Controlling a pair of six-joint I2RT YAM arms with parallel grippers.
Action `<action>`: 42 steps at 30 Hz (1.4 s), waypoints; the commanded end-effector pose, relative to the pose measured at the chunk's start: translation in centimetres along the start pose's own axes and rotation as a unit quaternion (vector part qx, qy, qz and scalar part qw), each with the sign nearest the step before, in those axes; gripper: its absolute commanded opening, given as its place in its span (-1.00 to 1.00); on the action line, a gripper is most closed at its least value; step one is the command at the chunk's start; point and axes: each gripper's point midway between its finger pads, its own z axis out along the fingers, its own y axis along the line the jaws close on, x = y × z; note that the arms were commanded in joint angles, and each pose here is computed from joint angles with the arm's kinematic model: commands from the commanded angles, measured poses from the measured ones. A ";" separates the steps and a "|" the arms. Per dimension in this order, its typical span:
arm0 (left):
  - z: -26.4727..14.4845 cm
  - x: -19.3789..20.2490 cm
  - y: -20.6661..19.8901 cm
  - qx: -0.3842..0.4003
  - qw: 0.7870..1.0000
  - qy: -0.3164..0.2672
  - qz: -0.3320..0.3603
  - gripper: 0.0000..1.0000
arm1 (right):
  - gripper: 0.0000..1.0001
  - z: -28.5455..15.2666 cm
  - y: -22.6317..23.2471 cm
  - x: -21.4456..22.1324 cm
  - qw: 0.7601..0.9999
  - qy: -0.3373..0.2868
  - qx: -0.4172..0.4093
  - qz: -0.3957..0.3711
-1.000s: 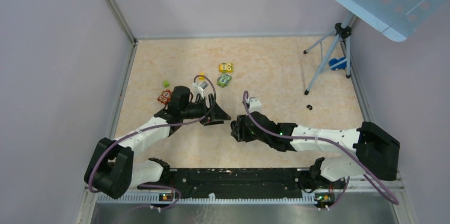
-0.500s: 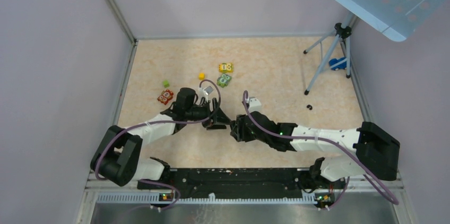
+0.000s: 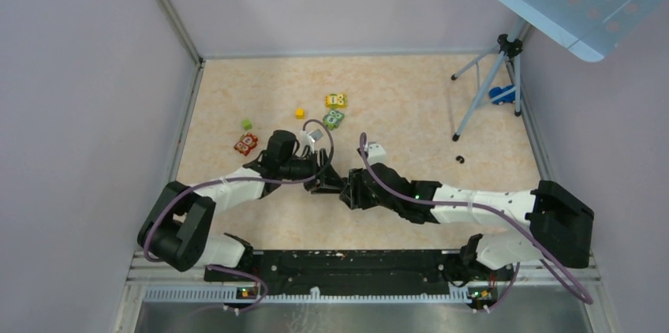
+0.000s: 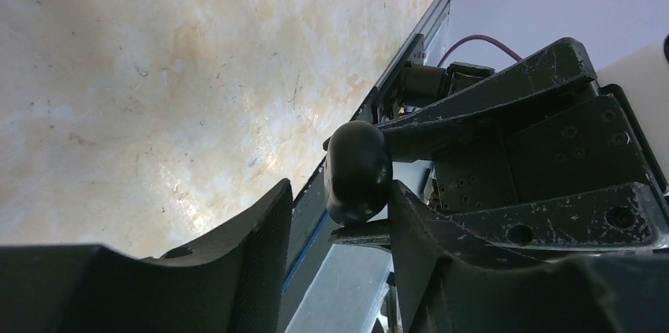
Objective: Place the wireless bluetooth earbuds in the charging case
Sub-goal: Pass from the right arm to the left, then pass from the left arm to the right
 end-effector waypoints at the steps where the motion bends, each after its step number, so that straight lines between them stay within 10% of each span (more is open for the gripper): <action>1: 0.3 -1.2 -2.1 0.024 0.999 0.004 0.043 0.02 | -0.50 -0.5 2.5 -2.6 0.999 -0.032 -0.029 0.005; 7: 0.0 -1.6 -3.5 0.036 0.998 0.012 0.060 -0.54 | -0.39 -0.8 1.5 -2.2 0.999 -0.033 -0.012 0.012; 15: -0.2 -2.0 -3.7 0.024 0.997 0.016 0.075 -1.00 | 0.47 -2.5 0.8 -2.4 0.997 -0.048 -0.015 0.052; 25: -1.4 -1.5 -7.5 0.118 0.981 0.105 0.114 -1.00 | 0.57 -7.2 2.5 -6.0 0.985 -0.099 -0.129 0.053; 42: -4.6 -2.4 -12.5 0.208 0.963 0.086 0.151 -1.00 | 0.50 -9.5 4.9 -9.3 0.930 -0.120 -0.332 0.104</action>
